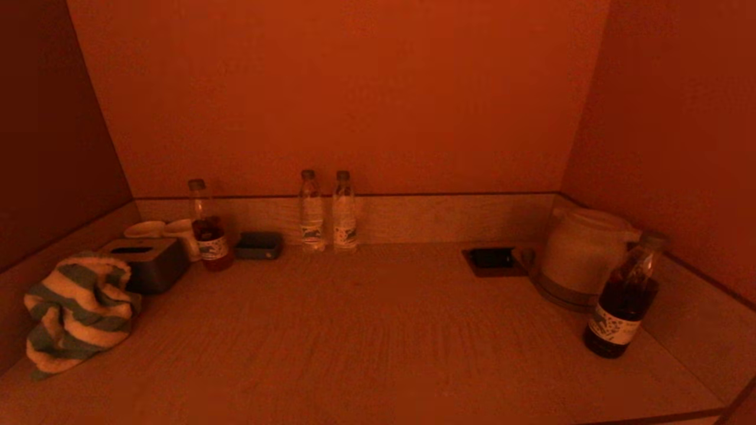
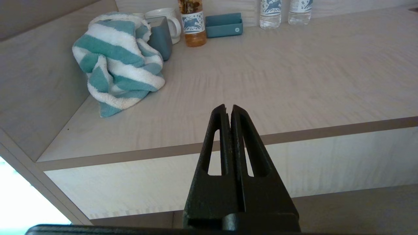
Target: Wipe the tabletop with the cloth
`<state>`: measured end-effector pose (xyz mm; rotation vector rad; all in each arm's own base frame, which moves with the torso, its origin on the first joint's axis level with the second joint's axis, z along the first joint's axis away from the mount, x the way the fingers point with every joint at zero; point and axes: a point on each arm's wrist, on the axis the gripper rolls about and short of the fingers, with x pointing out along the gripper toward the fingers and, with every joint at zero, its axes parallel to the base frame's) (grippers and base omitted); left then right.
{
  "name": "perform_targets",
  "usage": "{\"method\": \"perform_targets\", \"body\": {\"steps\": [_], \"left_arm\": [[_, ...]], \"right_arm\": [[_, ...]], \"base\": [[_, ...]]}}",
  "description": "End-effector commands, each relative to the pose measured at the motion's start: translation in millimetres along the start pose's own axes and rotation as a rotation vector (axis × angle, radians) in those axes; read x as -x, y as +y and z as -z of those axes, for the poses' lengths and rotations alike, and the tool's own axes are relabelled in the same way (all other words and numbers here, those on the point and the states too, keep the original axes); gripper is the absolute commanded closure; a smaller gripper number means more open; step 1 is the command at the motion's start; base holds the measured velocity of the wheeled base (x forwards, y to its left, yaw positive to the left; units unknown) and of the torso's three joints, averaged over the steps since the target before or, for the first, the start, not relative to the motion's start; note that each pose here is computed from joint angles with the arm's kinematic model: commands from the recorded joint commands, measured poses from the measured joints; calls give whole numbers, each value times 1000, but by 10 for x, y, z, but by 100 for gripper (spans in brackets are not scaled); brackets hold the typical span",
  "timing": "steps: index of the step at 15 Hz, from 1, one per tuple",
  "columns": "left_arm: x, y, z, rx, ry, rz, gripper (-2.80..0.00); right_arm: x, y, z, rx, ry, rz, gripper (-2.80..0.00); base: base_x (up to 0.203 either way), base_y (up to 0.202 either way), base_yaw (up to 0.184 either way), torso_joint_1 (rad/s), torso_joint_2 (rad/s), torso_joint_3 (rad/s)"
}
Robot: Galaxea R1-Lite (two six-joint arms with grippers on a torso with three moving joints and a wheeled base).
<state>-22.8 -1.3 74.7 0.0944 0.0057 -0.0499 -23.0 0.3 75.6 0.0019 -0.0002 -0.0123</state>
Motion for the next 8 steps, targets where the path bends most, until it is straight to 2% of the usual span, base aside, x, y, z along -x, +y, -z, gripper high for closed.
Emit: {"method": "perform_targets", "body": {"steps": [1,8], "left_arm": [[0,0,-1,0,-1,-1,0],[0,0,0,0,0,-1,0]], "right_arm": [[-1,0,0,-1,2,0,0],[-1,0,0,0,2,0,0]], "base": [[0,0,0,0,0,0],[0,0,0,0,0,0]]}}
